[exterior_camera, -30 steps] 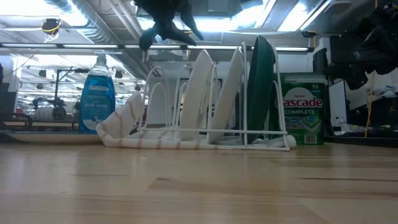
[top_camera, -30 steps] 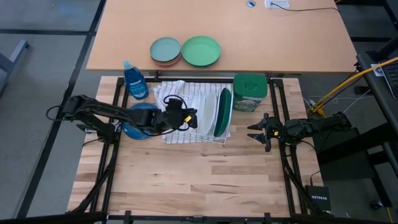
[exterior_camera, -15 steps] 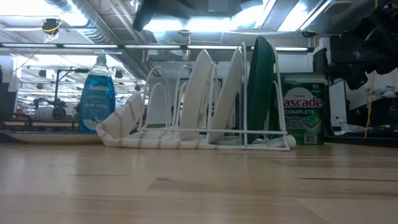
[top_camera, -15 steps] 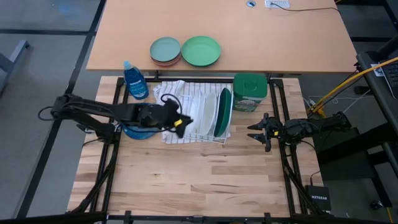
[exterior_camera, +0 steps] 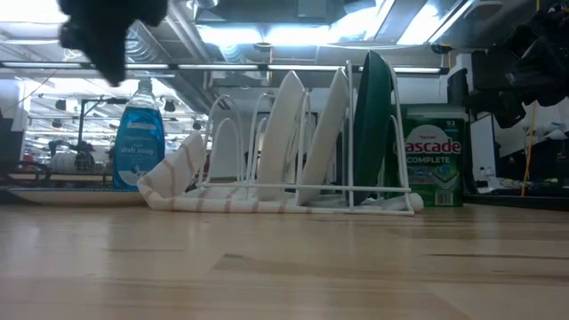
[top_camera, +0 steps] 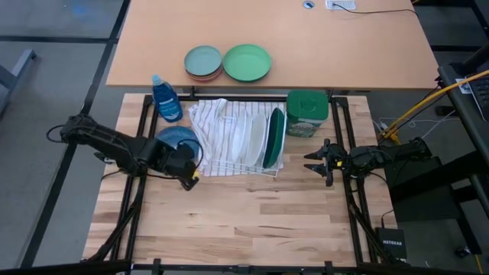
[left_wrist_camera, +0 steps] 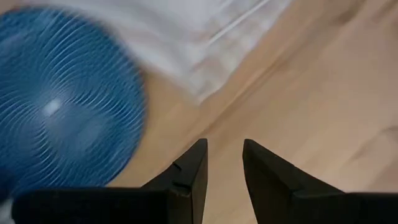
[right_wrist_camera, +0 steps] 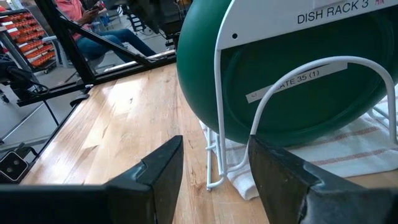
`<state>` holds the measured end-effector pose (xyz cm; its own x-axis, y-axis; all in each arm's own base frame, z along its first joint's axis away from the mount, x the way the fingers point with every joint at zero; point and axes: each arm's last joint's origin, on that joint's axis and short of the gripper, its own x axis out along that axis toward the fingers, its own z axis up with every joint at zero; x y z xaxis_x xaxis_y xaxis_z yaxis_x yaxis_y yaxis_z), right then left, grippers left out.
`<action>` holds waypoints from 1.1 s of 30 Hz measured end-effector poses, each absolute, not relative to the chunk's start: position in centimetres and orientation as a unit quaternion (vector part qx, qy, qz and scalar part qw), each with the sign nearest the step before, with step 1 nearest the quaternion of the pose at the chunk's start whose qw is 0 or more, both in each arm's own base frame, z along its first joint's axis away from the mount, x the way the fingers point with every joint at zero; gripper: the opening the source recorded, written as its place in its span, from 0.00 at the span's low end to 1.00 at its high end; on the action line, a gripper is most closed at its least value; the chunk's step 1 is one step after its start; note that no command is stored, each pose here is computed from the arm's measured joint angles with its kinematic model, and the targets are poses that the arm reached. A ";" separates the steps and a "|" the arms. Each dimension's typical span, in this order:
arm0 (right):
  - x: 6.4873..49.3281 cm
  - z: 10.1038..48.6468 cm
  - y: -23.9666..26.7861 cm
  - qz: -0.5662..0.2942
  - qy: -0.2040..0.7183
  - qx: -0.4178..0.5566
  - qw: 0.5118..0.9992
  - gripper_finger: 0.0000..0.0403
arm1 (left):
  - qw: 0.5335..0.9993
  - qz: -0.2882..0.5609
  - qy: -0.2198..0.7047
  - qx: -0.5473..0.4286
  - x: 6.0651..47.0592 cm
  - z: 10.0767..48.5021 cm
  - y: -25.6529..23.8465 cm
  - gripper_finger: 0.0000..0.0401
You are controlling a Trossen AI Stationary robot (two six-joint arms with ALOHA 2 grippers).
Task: Sort dishes
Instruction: Put the blue patterned plate into the dish rack
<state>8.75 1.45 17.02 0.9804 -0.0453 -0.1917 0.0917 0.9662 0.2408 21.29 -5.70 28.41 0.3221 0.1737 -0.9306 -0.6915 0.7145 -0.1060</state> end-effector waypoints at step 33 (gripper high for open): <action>8.8 17.0 1.5 -0.035 0.093 0.125 0.987 0.46 | 0.715 0.330 0.592 -0.172 17.3 17.6 -5.3 0.51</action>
